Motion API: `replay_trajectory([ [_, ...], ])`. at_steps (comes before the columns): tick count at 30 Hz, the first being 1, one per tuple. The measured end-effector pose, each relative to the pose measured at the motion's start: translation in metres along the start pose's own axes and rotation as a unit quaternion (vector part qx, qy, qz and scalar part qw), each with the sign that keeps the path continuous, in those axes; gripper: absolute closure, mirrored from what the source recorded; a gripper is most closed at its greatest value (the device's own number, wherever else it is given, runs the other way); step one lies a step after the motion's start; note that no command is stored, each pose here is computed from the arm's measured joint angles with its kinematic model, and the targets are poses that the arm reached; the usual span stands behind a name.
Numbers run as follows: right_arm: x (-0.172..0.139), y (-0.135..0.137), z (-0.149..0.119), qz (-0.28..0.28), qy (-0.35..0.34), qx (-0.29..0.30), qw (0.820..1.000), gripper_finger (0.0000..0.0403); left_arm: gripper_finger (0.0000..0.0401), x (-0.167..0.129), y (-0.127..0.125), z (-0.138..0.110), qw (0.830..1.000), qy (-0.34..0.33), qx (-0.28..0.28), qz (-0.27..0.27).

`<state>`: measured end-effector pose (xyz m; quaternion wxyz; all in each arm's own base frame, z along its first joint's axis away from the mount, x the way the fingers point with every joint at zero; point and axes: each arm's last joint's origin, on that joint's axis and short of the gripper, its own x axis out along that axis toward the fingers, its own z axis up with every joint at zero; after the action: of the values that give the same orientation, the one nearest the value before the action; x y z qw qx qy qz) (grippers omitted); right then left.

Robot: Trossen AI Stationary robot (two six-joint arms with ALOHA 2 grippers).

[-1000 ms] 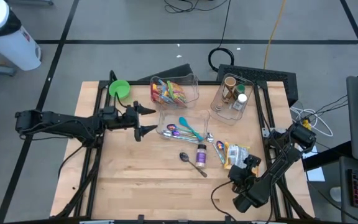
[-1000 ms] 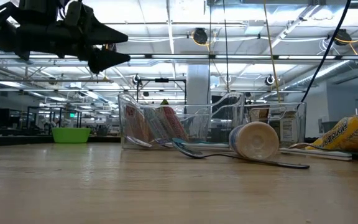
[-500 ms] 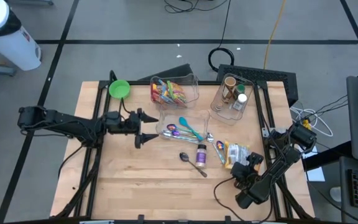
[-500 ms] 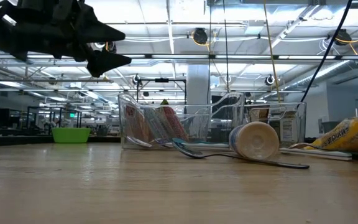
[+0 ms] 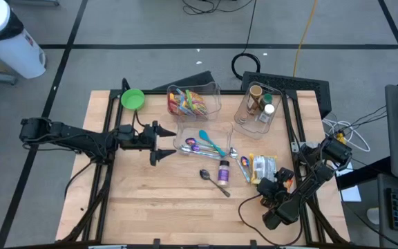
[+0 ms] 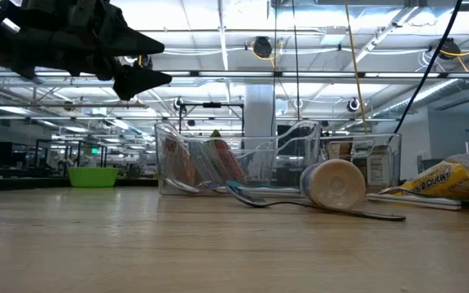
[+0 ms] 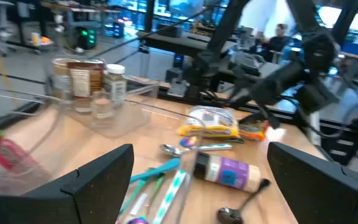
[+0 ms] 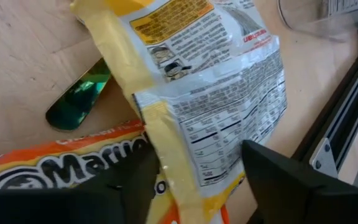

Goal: Pick & Place Food Item
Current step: Put the yellow noodle pack into the top left transparent bin

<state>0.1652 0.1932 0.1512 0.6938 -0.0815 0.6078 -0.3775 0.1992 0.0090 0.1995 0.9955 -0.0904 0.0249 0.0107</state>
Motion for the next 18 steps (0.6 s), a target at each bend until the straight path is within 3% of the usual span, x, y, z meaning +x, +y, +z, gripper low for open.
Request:
replay_trajectory([
  [16,0.0002,0.0003,0.0007,0.000,-0.008,0.009,1.000,0.0382,0.0022,-0.0001,0.0011,0.0001,1.000,-0.003,0.009,0.019],
  [18,0.0001,0.0002,0.0008,0.000,-0.008,0.007,1.000,0.0397,0.0022,-0.0001,0.0011,0.0002,1.000,-0.003,0.008,0.019],
])
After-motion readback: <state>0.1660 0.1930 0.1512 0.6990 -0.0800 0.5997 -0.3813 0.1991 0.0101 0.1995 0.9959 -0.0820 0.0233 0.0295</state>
